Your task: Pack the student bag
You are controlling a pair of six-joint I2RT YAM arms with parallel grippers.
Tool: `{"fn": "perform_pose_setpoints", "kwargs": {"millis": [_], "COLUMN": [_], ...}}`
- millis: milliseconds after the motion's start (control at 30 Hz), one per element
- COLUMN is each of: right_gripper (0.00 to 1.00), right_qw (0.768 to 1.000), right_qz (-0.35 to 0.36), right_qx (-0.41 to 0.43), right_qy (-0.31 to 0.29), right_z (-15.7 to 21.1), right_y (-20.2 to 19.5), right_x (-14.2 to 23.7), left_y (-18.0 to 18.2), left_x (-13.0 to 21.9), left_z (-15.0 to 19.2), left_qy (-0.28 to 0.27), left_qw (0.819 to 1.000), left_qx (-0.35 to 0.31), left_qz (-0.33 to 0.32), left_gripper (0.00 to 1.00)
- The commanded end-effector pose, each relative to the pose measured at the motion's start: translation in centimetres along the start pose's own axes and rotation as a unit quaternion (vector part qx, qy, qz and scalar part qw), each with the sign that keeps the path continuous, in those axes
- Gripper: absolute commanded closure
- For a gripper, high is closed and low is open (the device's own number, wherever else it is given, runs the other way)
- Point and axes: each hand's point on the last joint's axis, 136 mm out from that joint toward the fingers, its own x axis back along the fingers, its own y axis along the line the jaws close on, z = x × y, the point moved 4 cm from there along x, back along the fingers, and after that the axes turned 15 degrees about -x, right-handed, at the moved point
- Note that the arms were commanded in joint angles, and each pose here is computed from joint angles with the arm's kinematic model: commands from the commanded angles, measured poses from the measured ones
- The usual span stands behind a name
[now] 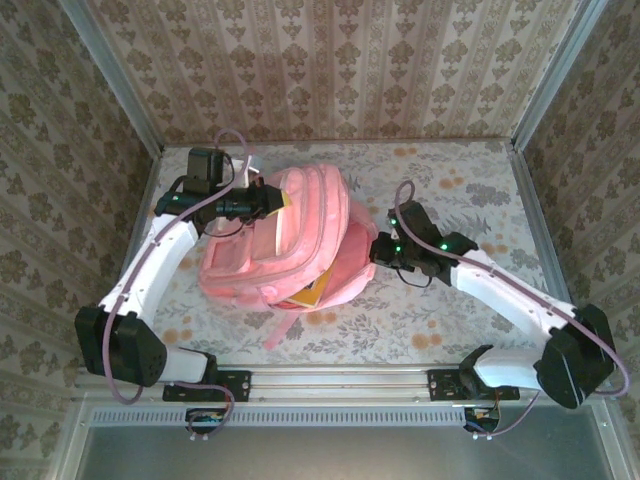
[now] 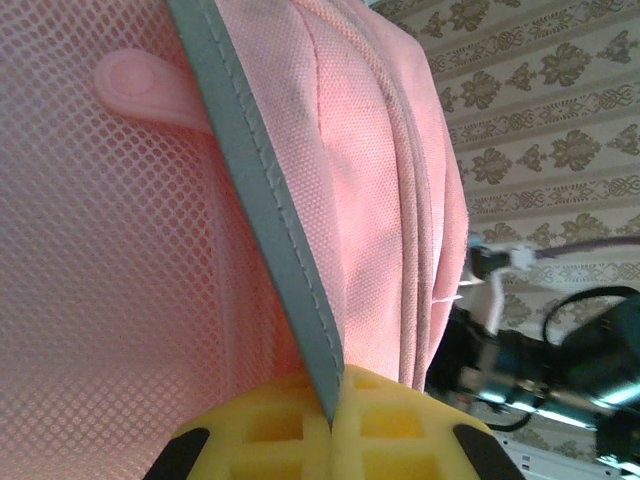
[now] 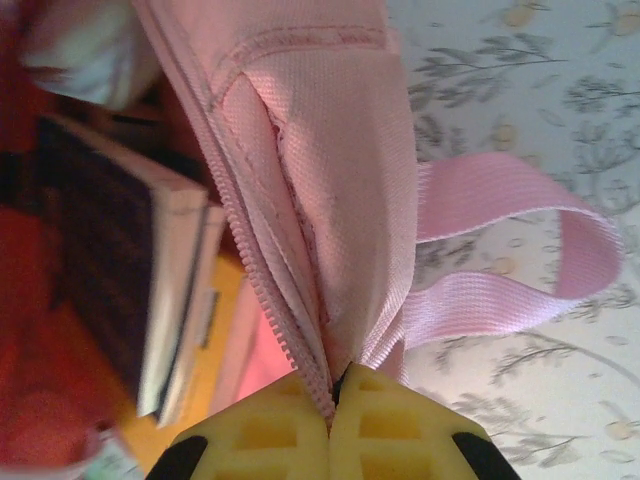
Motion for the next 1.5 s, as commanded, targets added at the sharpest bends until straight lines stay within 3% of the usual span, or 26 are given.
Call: {"fn": "perform_pose_setpoints", "kwargs": {"millis": [0,400,633,833,933,1033,1200,1267,1467], "right_gripper": [1.00,1.00,1.00,1.00,1.00,1.00,1.00,1.00,1.00], "right_qw": [0.997,0.977,0.968,0.933,0.936,0.937,0.934,0.925,0.905], "right_qz": [-0.072,-0.163,-0.244,-0.358,-0.352,-0.339,-0.319,-0.352,-0.419], "right_qx": [-0.009,0.134,0.055,0.037,0.013,-0.064,-0.148,-0.139,-0.050], "right_qy": [0.017,0.027,0.038,0.009,-0.025,-0.044,-0.061,-0.041,-0.056], "right_z": [0.3,2.6,1.7,-0.5,-2.4,-5.0,-8.8,-9.3,-8.7], "right_y": [3.3,4.5,7.8,12.4,12.5,11.1,10.6,13.0,19.9], "right_x": [4.3,11.0,14.4,19.1,19.7,18.2,16.1,17.1,24.2], "left_y": [-0.6,3.2,3.7,4.5,4.8,4.8,2.0,0.8,-1.9], "left_x": [1.1,4.5,6.0,6.4,6.2,5.8,3.5,3.2,3.1], "left_z": [-2.8,-6.7,-6.7,-6.2,-5.9,-5.5,-4.9,-4.8,-5.0], "left_qy": [-0.040,-0.141,-0.167,-0.173,-0.170,-0.163,-0.123,-0.113,-0.114], "left_qw": [0.999,0.988,0.982,0.981,0.981,0.982,0.990,0.991,0.990], "left_qx": [-0.034,0.064,0.082,0.091,0.093,0.091,0.056,0.041,0.020], "left_qz": [0.003,0.006,0.005,-0.007,-0.008,-0.002,0.045,0.057,0.075], "left_gripper": [1.00,1.00,1.00,1.00,1.00,1.00,1.00,1.00,1.00]}}
